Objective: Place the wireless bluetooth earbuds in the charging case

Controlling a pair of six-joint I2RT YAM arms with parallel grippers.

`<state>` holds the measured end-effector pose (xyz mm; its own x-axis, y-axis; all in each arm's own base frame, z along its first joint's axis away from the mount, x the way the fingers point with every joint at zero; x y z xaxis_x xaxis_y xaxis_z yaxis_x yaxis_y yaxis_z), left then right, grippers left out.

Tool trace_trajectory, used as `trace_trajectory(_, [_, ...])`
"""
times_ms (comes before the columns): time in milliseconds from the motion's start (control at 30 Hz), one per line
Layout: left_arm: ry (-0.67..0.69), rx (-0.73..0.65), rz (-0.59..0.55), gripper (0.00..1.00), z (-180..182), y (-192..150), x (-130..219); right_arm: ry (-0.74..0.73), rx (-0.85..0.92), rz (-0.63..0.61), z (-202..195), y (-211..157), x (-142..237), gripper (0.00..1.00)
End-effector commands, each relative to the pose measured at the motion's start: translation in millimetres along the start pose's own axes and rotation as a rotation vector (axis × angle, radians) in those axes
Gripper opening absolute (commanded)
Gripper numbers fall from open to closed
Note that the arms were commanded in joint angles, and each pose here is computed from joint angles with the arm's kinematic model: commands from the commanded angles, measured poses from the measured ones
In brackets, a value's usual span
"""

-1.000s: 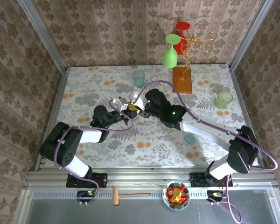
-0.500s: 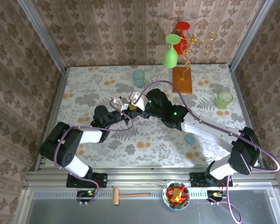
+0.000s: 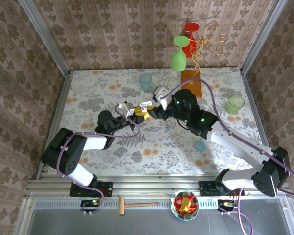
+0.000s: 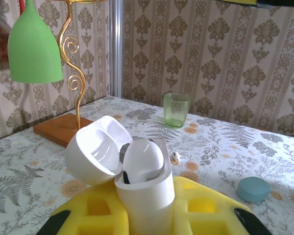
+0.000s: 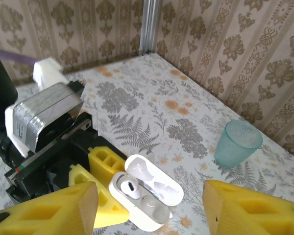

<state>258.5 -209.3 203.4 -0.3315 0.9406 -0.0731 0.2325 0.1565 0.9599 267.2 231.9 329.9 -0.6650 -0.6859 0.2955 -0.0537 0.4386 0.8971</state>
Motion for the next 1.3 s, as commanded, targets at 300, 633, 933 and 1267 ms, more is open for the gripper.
trace_trajectory(300, [-0.129,-0.264,-0.012,0.0,-7.6,11.8,3.8,-0.121,-0.552,0.141,-44.3,-53.0,14.3,0.72])
trace_trajectory(633, [-0.16,-0.309,-0.003,0.0,-12.7,7.6,3.7,-0.487,-0.792,0.631,-91.7,-180.4,55.9,0.69])
trace_trajectory(933, [-0.18,-0.368,0.001,0.0,-18.6,3.0,7.0,-0.334,-0.77,1.131,-111.9,-245.4,51.6,0.64])
trace_trajectory(1267, [-0.199,-0.373,0.014,0.0,-18.5,-3.0,5.0,-0.151,-0.758,1.305,-128.4,-276.4,29.1,0.48])
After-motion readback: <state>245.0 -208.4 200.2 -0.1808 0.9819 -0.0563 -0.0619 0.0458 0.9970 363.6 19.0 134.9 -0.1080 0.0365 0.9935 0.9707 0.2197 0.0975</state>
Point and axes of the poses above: each hand's point on the last joint's axis, 136 mm out from that joint toward the fingers, its own x axis back along the fingers, its own z axis along the line the jaws close on, y = z × x, the point moved 8 cm from there along x, back along the fingers, and after that the axes turned 13 degrees about x, right-handed, at the moved point
